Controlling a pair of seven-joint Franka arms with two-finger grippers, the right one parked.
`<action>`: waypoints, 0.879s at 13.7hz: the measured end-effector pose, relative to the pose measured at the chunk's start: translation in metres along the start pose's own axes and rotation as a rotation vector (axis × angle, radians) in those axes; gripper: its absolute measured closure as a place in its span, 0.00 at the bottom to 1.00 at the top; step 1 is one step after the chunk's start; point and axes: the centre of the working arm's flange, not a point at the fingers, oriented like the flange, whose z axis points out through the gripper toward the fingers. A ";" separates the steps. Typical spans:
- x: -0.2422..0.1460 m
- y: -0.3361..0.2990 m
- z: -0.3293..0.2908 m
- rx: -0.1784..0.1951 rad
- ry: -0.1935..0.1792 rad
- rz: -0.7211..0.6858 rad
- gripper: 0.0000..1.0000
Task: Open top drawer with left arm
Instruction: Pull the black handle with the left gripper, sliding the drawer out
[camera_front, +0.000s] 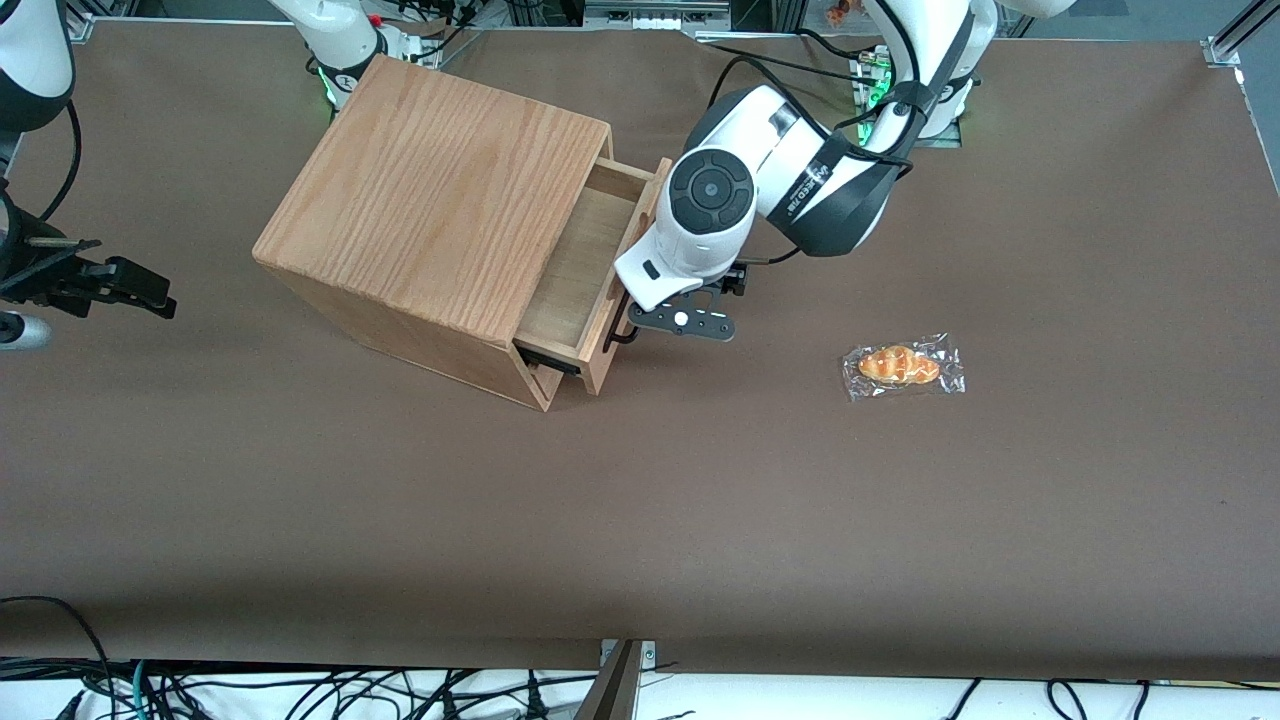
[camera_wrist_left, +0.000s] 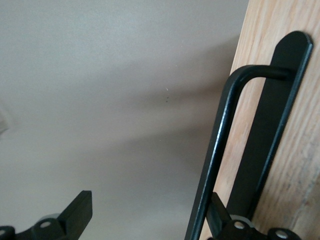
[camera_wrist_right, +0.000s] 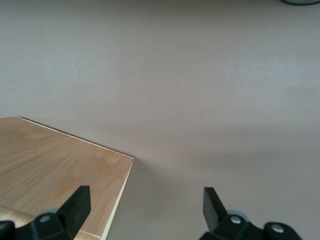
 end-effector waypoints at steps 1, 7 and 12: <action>0.002 -0.004 0.000 0.001 -0.003 0.007 0.01; 0.007 -0.019 -0.002 0.004 -0.020 0.012 0.01; 0.008 -0.023 -0.002 0.005 -0.025 0.036 0.01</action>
